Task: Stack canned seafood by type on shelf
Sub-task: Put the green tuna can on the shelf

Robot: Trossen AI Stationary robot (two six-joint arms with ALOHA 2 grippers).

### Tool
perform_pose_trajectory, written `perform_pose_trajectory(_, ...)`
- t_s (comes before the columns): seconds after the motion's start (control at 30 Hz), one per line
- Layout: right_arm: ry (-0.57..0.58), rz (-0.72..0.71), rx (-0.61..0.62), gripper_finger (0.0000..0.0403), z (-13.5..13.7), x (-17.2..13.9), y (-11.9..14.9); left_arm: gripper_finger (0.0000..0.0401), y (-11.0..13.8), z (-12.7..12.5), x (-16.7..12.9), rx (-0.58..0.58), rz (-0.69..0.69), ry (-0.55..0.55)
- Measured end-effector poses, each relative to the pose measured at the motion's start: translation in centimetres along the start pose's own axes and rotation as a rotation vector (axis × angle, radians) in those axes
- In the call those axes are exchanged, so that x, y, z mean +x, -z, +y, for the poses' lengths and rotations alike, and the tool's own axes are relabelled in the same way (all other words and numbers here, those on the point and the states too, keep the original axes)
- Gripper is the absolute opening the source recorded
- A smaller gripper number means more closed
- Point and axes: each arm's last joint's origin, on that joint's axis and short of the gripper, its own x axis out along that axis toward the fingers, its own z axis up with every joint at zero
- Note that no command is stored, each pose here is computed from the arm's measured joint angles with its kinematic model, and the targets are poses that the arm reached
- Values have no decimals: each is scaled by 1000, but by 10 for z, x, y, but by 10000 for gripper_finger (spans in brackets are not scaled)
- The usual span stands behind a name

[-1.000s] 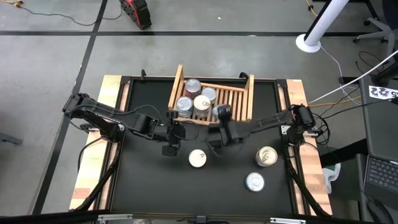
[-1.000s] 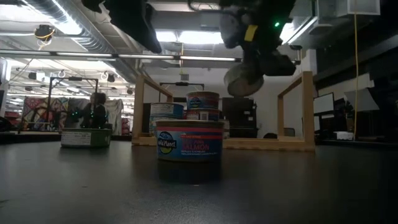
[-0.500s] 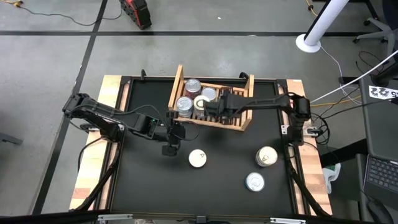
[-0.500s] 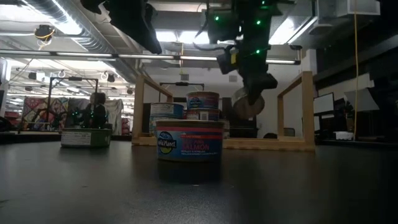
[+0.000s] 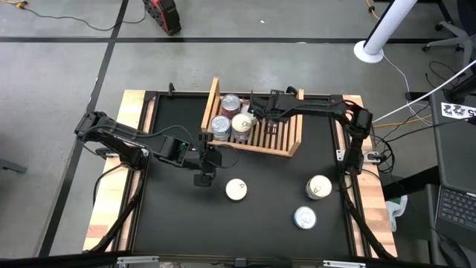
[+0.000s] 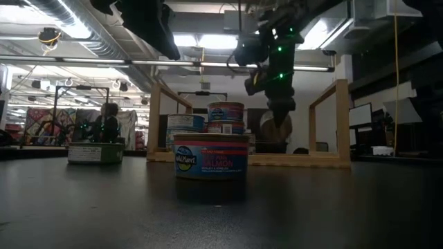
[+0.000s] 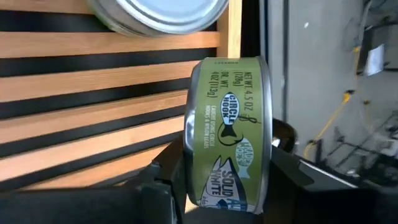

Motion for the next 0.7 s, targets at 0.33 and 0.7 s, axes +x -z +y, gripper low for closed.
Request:
perform_pose_trajectory(0.33,-2,-46,34,136,-2,27,4,127,0,0,0,-2,-2,0)
perform_pose_trajectory(0.7,-27,-42,2,136,12,43,12,127,0,0,0,-2,-3,0)
